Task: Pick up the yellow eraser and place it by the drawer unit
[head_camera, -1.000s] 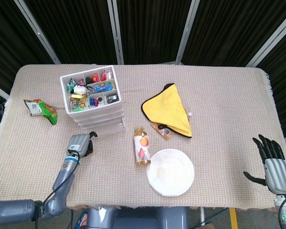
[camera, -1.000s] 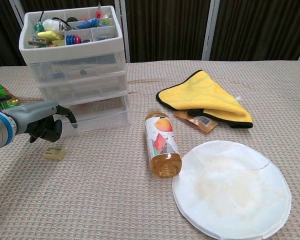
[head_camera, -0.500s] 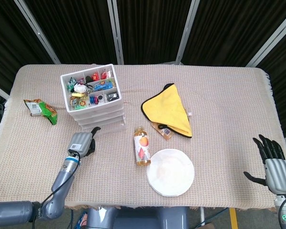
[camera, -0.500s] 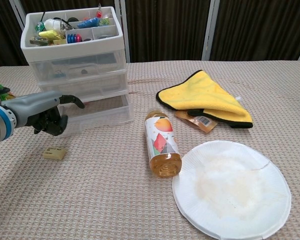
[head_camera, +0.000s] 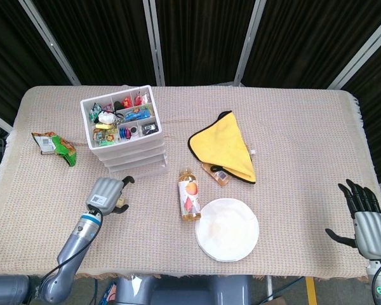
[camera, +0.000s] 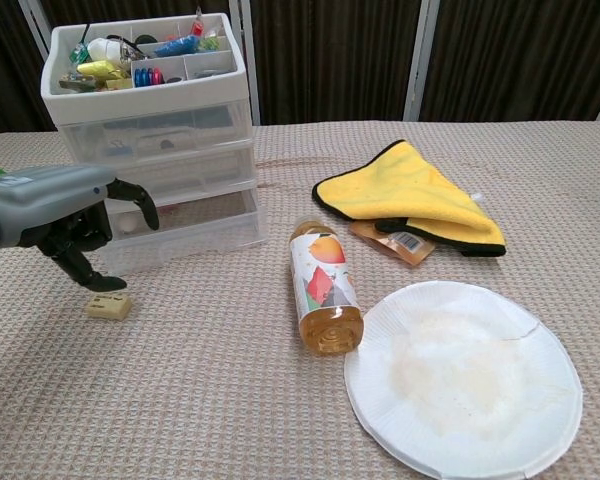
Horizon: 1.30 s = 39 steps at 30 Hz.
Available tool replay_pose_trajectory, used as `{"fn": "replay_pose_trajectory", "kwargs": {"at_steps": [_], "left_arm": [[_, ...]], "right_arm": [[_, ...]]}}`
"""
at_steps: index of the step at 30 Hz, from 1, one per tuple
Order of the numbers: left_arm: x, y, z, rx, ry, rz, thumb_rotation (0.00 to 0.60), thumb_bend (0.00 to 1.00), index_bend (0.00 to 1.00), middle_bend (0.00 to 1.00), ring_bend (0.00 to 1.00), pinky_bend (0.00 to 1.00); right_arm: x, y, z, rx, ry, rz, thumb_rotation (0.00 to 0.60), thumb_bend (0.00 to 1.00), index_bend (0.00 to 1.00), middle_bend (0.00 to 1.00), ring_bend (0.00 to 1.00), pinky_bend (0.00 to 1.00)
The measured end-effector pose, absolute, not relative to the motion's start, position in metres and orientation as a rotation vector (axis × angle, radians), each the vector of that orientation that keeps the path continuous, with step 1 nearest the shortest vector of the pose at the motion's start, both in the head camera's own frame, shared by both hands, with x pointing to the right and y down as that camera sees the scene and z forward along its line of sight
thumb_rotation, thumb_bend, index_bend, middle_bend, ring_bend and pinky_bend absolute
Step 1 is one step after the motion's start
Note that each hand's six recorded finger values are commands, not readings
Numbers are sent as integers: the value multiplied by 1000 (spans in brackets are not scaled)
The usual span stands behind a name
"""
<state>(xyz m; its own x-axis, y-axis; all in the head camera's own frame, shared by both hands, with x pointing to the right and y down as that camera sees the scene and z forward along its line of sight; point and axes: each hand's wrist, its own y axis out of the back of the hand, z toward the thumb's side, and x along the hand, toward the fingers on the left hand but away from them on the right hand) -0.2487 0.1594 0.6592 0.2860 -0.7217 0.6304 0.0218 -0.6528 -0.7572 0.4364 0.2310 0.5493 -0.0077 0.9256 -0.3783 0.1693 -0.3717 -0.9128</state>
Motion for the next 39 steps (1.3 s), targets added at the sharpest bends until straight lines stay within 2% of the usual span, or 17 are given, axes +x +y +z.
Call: {"fn": "replay_pose_trajectory", "kwargs": {"at_steps": [5,22,39], "left_arm": [[-263,167,658,-1848,569,-1465,600,344,387,1000,926,719],[-284,172,692,-1764,475,-1620,600,346,394,1000,930,723],[-281,176,699,-1759,433,-1635,600,347,378,1000,929,722]], "right_arm": [[436,231,549,-1603,-1156,1440,600,6,81,0,0,0],[436,231,549,-1605,-1158,1440,600,6,81,0,0,0],[436,231,549,-1600,-1161,1439,600,7,81,0,0,0]]}}
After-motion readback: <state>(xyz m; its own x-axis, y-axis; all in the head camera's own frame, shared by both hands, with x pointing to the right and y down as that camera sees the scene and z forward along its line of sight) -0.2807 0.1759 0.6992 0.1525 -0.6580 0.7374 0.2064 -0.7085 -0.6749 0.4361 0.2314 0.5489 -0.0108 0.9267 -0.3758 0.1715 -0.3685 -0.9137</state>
